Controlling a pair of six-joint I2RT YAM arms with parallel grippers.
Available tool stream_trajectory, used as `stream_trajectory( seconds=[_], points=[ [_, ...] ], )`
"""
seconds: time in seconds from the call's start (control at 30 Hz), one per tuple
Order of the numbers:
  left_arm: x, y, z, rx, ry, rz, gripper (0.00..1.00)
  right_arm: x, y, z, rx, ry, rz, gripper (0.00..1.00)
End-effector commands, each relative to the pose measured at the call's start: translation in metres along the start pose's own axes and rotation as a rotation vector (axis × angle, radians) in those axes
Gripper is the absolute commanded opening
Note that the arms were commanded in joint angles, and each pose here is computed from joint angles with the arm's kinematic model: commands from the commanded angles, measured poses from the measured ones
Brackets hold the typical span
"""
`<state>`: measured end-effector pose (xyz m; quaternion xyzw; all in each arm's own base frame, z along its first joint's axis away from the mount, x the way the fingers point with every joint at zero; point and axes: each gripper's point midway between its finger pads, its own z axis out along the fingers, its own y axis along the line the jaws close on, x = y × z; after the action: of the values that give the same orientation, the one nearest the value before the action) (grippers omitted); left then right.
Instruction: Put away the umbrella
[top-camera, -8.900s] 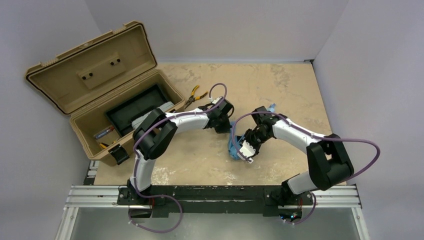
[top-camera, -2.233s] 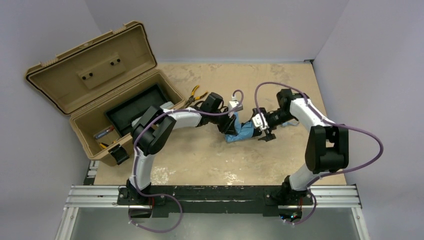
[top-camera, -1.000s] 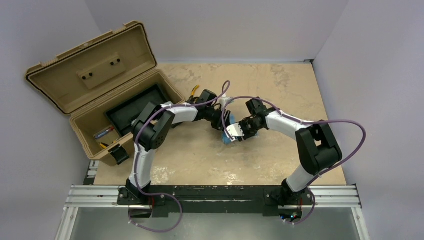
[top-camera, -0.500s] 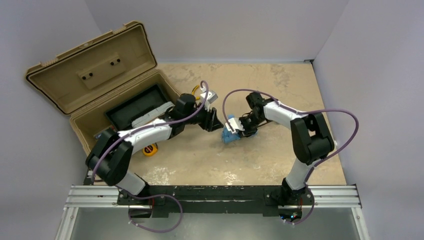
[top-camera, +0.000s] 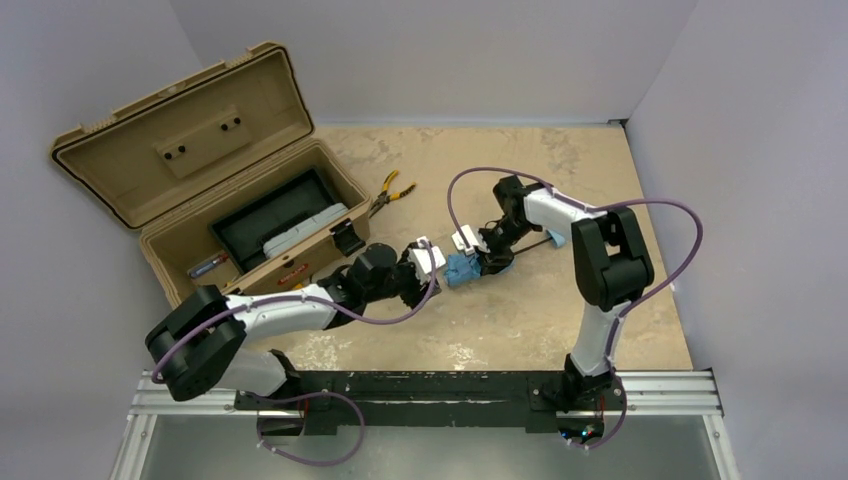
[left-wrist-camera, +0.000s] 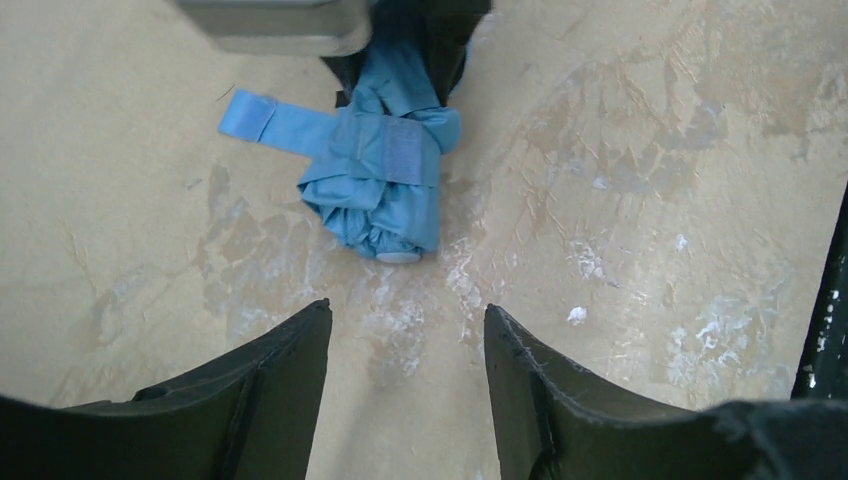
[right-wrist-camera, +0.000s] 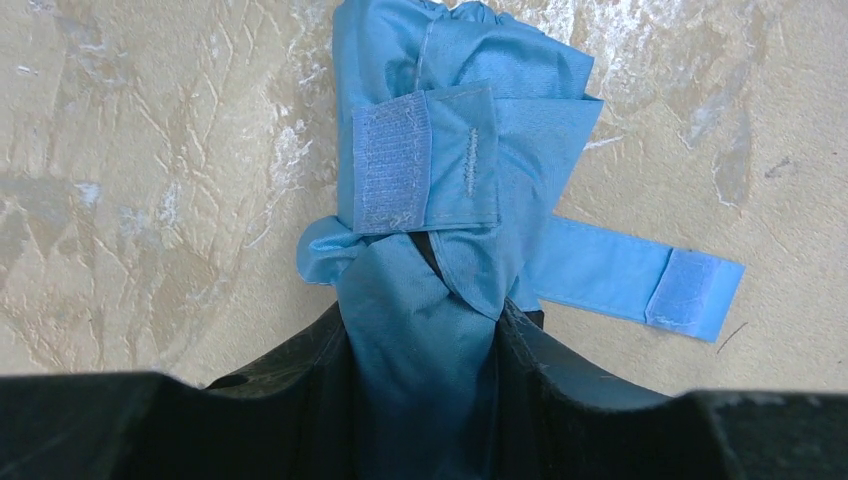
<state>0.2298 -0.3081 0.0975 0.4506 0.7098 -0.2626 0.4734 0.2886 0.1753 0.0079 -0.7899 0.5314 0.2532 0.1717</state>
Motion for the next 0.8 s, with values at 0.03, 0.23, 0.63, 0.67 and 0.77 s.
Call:
stream_trajectory(
  seconds=[0.03,0.23,0.63,0.67,0.77],
  points=[
    [-0.027,-0.016,0.021,0.004,-0.022,0.235,0.56,0.034,0.135,0.025,-0.513,0.123,0.350,0.02],
    [-0.022,-0.025,0.052,-0.007,0.043,0.367,0.56,0.036,0.141,0.028,-0.536,0.126,0.373,0.02],
    [-0.002,-0.038,0.065,0.082,0.075,0.437,0.56,0.037,0.137,0.031,-0.532,0.118,0.383,0.02],
    [-0.001,-0.040,0.067,0.091,0.070,0.431,0.56,0.037,0.137,0.031,-0.534,0.116,0.385,0.02],
    [-0.004,-0.052,0.071,0.145,0.050,0.405,0.56,0.037,0.133,0.033,-0.513,0.116,0.389,0.02]
  ],
)
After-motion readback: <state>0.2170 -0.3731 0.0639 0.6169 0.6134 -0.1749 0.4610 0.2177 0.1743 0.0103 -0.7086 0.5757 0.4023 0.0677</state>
